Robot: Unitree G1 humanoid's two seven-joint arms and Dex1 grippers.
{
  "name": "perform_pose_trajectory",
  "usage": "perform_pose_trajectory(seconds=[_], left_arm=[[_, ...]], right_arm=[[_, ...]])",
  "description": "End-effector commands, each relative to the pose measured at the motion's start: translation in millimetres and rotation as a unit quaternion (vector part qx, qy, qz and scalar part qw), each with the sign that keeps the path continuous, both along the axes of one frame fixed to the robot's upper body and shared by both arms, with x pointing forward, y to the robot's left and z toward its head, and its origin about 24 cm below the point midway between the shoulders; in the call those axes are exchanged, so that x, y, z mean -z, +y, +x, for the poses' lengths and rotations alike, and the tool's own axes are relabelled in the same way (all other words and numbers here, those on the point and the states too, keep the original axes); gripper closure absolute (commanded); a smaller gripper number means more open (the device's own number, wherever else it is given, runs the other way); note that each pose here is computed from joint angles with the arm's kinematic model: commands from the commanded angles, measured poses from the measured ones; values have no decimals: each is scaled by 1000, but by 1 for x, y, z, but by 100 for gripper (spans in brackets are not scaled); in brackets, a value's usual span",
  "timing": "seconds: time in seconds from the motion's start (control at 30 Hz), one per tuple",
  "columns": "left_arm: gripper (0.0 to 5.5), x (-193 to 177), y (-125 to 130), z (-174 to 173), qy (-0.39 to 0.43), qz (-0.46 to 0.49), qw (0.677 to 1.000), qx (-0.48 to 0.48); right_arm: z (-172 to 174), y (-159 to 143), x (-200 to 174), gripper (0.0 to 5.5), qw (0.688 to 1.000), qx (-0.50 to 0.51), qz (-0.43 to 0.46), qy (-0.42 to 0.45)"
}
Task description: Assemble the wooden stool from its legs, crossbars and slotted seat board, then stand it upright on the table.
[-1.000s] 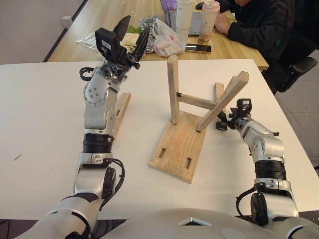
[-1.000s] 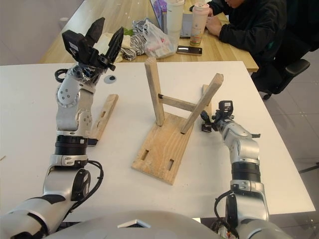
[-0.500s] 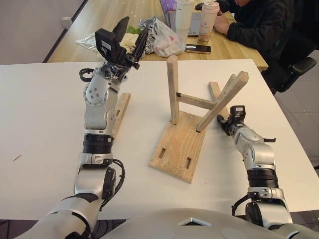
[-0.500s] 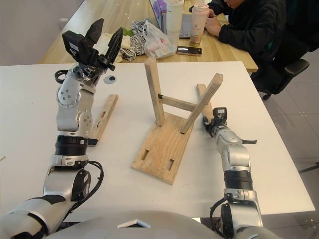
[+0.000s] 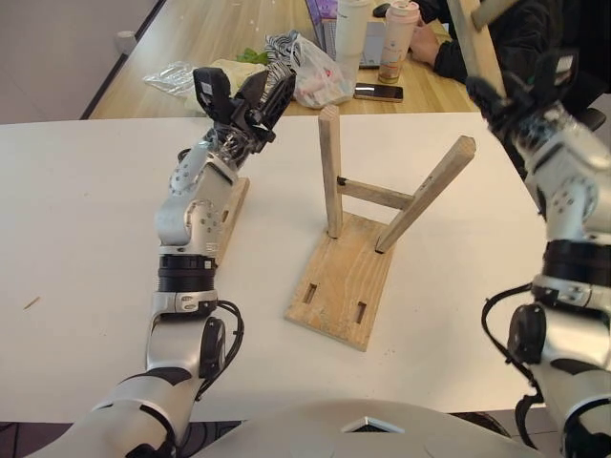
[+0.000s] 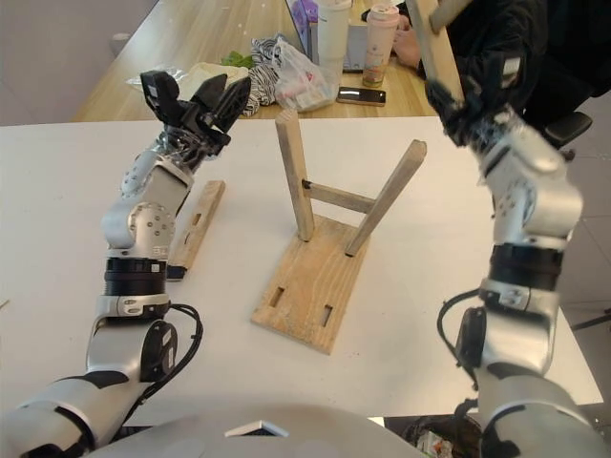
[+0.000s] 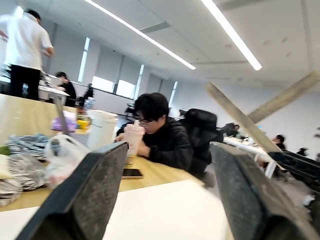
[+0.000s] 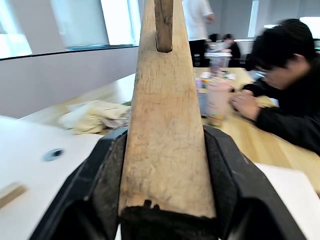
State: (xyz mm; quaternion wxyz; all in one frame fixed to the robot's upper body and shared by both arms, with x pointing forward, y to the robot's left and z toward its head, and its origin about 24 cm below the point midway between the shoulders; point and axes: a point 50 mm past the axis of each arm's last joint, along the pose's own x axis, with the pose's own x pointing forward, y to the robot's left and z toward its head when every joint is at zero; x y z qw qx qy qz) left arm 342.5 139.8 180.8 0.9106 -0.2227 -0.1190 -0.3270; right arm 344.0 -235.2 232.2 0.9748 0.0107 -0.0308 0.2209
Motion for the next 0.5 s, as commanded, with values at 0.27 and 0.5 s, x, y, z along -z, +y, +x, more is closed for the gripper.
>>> perform_pose_trajectory(seconds=[0.27, 0.5], left_arm=[[96, -41, -26, -27, -43, -156, 957, 240], [93, -62, -30, -23, -60, -235, 929, 281]], right_arm=[[-36, 75, -90, 349, 949, -307, 62, 39], [-54, 101, -70, 349, 910, -392, 99, 98]])
